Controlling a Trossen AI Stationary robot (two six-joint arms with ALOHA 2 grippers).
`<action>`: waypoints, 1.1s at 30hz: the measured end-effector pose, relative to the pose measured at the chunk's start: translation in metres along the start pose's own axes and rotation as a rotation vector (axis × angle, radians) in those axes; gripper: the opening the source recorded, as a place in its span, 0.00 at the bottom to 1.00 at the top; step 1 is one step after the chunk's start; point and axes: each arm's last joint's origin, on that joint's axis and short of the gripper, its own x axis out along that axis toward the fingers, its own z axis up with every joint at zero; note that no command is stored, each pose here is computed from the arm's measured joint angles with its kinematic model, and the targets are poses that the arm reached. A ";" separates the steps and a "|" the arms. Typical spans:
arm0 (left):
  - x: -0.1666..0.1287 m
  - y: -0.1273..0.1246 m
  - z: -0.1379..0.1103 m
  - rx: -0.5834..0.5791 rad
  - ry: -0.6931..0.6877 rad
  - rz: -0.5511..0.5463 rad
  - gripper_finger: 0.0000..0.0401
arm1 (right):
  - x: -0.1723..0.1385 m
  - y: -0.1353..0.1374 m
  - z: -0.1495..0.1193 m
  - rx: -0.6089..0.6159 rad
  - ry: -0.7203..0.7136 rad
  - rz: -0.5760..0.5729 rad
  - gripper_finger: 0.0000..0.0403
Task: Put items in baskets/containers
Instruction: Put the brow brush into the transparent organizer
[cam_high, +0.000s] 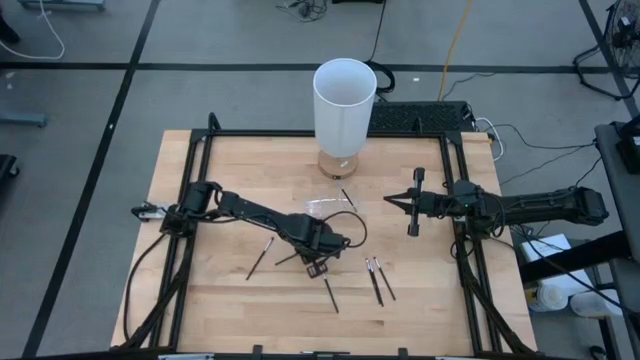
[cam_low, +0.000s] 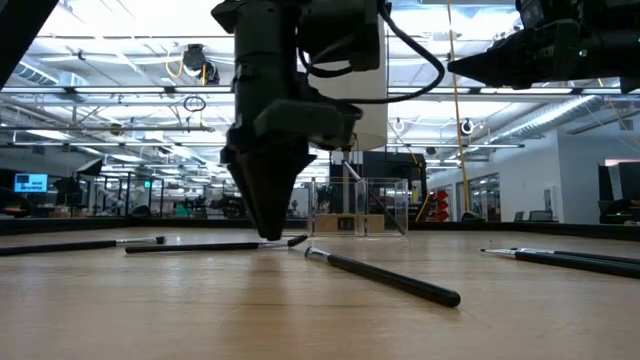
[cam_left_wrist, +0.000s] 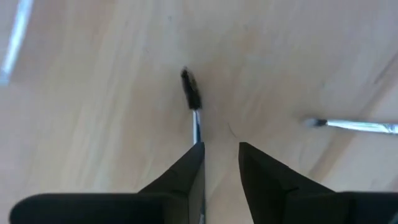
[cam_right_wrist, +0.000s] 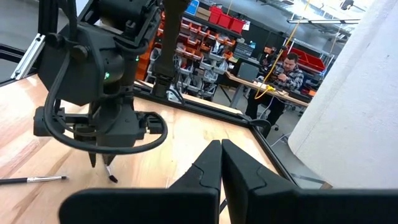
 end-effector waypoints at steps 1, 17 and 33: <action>0.000 0.000 0.001 0.012 -0.011 0.009 0.27 | 0.000 0.000 0.000 0.000 0.004 0.001 0.00; 0.001 0.004 -0.002 0.136 0.027 0.016 0.02 | 0.000 0.001 -0.004 -0.064 0.044 0.011 0.00; -0.005 0.009 0.002 -0.047 0.021 -0.050 0.51 | -0.002 0.002 -0.015 -0.113 0.102 -0.042 0.00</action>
